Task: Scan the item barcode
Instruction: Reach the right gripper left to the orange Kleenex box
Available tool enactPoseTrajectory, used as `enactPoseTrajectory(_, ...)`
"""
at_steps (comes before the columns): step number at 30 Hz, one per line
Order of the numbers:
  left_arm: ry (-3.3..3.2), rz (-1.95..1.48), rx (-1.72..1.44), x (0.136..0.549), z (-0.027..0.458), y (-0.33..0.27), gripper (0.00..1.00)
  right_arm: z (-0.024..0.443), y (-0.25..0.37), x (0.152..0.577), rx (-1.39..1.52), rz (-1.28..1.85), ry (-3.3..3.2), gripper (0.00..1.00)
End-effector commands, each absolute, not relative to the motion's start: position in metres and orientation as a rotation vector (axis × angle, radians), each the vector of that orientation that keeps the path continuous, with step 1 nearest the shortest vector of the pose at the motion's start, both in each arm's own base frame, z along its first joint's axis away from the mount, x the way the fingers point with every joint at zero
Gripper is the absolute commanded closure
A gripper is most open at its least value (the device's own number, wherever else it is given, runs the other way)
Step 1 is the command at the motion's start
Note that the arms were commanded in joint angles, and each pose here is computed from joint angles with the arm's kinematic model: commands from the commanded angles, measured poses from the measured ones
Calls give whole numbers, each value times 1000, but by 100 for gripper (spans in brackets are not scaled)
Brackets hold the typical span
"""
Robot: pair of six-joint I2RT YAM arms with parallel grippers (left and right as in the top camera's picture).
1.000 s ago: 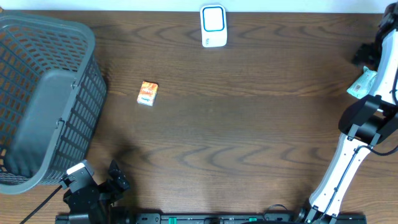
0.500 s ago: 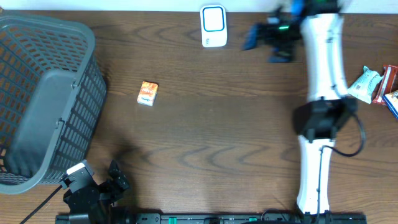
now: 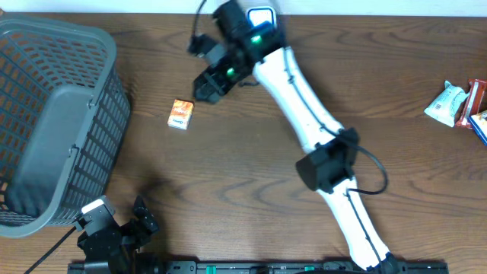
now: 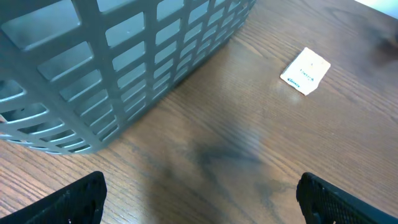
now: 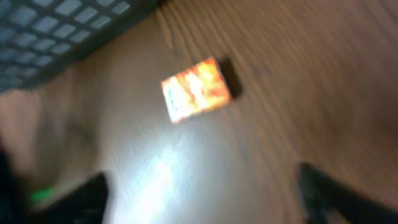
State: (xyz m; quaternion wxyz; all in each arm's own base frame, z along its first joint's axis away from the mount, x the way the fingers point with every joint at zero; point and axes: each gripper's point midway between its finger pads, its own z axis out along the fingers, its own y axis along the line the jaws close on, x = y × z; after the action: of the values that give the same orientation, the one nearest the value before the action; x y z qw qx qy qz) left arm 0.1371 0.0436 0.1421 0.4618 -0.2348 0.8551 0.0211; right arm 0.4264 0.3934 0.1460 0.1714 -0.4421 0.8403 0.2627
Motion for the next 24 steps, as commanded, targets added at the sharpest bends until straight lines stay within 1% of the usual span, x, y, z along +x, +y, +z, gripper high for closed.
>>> enactPoseTrajectory(1,2098,59,-585,137,143,45,2,101,410,426,-1430,706,2307,1)
enactPoseTrajectory(6,2098,59,-584,137,143,45,2,62,433,423,-1493,764,2259,1)
enactPoseTrajectory(10,2098,59,-585,137,143,45,2,59,449,422,-1496,890,2184,1)
enactPoseTrajectory(16,2098,59,-585,137,143,45,2,60,467,433,-1482,946,2063,1)
enactPoseTrajectory(19,2098,59,-585,137,143,45,2,54,473,432,-1472,983,2054,16)
enactPoseTrajectory(20,2098,59,-585,137,143,45,2,47,474,432,-1471,986,2063,25)
enactPoseTrajectory(21,2098,59,-585,137,143,45,2,41,474,432,-1465,990,2077,36)
enactPoseTrajectory(22,2098,59,-585,137,143,45,2,32,473,432,-1446,1000,2111,66)
enactPoseTrajectory(23,2098,59,-585,137,143,45,2,26,473,431,-1433,1008,2135,80)
enactPoseTrajectory(24,2098,59,-584,137,143,45,2,20,472,430,-1420,1017,2160,84)
